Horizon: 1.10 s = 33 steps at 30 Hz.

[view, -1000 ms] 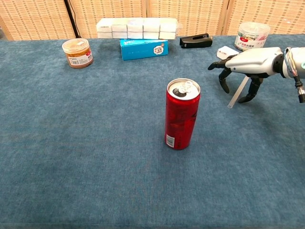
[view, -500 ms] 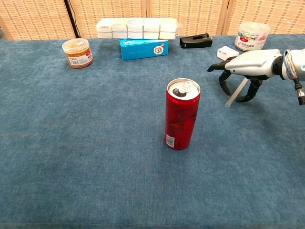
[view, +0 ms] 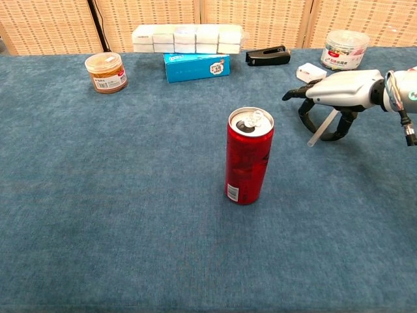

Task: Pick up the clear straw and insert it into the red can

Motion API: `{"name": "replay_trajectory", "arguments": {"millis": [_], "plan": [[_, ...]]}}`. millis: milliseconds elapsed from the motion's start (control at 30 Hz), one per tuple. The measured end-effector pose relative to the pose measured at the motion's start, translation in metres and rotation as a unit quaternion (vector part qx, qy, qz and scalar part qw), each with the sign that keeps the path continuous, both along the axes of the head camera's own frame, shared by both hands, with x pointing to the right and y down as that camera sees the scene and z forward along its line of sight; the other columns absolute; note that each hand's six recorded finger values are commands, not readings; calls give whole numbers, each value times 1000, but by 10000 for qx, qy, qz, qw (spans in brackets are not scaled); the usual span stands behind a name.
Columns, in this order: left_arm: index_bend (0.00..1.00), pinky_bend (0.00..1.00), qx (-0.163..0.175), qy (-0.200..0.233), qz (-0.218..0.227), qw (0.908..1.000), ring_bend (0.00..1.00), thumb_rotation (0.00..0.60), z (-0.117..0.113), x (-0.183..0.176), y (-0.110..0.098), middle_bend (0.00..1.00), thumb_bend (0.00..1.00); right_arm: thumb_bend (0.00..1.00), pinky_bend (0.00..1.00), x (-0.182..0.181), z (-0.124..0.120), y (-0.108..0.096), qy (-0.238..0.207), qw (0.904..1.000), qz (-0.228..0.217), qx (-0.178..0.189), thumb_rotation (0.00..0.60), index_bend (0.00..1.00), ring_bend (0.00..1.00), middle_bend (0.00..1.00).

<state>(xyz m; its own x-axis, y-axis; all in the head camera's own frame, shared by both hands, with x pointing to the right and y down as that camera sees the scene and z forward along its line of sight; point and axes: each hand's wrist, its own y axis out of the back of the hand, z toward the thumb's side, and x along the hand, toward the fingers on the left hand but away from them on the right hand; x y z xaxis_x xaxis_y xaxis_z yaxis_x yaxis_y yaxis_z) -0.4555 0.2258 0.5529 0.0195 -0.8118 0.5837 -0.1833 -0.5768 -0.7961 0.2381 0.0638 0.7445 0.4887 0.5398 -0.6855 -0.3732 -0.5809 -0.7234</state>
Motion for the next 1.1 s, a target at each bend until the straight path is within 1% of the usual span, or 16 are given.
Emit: {"name": "replay_trajectory", "arguments": {"millis": [400, 600, 900, 1100], "plan": [[0, 0, -12, 3, 9, 10000, 0, 600, 1, 0, 0, 0, 81, 420, 0, 1, 1, 0, 7, 10000, 15, 19, 600, 552, 0, 0], [0, 0, -16, 9, 8, 10000, 0, 600, 1, 1, 0, 0, 81, 423, 0, 1, -3, -3, -78, 9999, 81, 59, 600, 555, 0, 0], [0, 0, -38, 50, 42, 10000, 0, 600, 0, 2, 1, 0, 81, 440, 0, 5, -24, -12, -419, 9984, 352, 174, 600, 559, 0, 0], [0, 0, -54, 121, 64, 9999, 0, 600, -2, 2, 2, 0, 81, 471, 0, 10, -43, -17, -762, 9944, 709, 158, 600, 560, 0, 0]]}}
